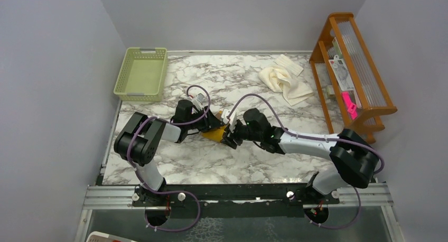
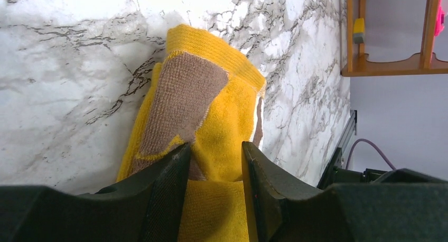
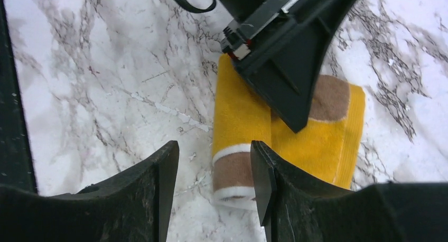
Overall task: Roll the towels
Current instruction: Roll the towel at the center of the board.
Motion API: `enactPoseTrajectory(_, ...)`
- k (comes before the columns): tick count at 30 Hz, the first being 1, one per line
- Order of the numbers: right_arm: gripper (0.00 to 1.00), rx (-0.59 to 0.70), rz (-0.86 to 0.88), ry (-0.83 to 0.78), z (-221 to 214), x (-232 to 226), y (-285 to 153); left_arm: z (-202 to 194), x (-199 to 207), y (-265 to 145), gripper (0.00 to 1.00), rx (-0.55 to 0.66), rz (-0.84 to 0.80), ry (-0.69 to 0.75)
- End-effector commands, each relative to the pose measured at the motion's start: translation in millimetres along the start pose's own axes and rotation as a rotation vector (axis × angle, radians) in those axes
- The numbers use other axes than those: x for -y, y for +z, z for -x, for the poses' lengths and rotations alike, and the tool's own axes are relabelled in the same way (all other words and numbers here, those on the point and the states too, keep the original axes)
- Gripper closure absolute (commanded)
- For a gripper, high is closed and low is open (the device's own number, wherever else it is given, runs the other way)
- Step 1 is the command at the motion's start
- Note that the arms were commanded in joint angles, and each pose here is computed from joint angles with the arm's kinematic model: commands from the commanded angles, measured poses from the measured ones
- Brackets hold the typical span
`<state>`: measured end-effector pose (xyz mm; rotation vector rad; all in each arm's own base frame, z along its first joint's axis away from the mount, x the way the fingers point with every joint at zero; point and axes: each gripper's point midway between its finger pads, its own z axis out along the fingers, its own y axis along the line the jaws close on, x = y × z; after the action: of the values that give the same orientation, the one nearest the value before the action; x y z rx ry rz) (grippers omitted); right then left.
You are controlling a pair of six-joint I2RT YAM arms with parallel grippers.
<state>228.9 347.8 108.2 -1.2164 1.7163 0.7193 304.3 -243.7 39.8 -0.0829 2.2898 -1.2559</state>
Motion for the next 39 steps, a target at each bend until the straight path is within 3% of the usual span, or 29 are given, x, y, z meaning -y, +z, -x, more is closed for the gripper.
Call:
enactPoseTrajectory(1,0.47,-0.01,-0.023,-0.193,-9.9,3.0,22.6,-36.8,-41.3,1.2,0.56,-0.093,0.145,-0.051)
enactPoseTrajectory(13,0.52,-0.092,-0.031,-0.257,-40.9,3.7,42.1,-40.1,-42.7,1.5,0.57,-0.11,0.147,-0.054)
enactPoseTrajectory(16,0.6,-0.166,-0.057,-0.229,-57.7,7.7,39.2,-40.3,-43.6,0.1,0.57,-0.115,0.156,-0.057)
enactPoseTrajectory(22,0.89,-0.321,-0.115,-0.147,-82.5,15.6,31.3,-36.0,-49.4,-5.3,0.57,-0.12,0.177,-0.088)
enactPoseTrajectory(25,0.99,-0.375,-0.115,-0.082,-83.8,12.5,26.6,-34.1,-58.7,-12.3,0.57,-0.117,0.208,-0.108)
enactPoseTrajectory(33,0.99,-0.338,0.044,0.256,-69.1,-21.1,12.4,-28.8,-84.7,-35.7,0.56,-0.084,0.359,-0.114)
enactPoseTrajectory(39,0.99,-0.287,0.177,0.54,-69.2,-20.6,0.1,-21.2,-90.8,-49.7,0.56,-0.043,0.429,-0.141)
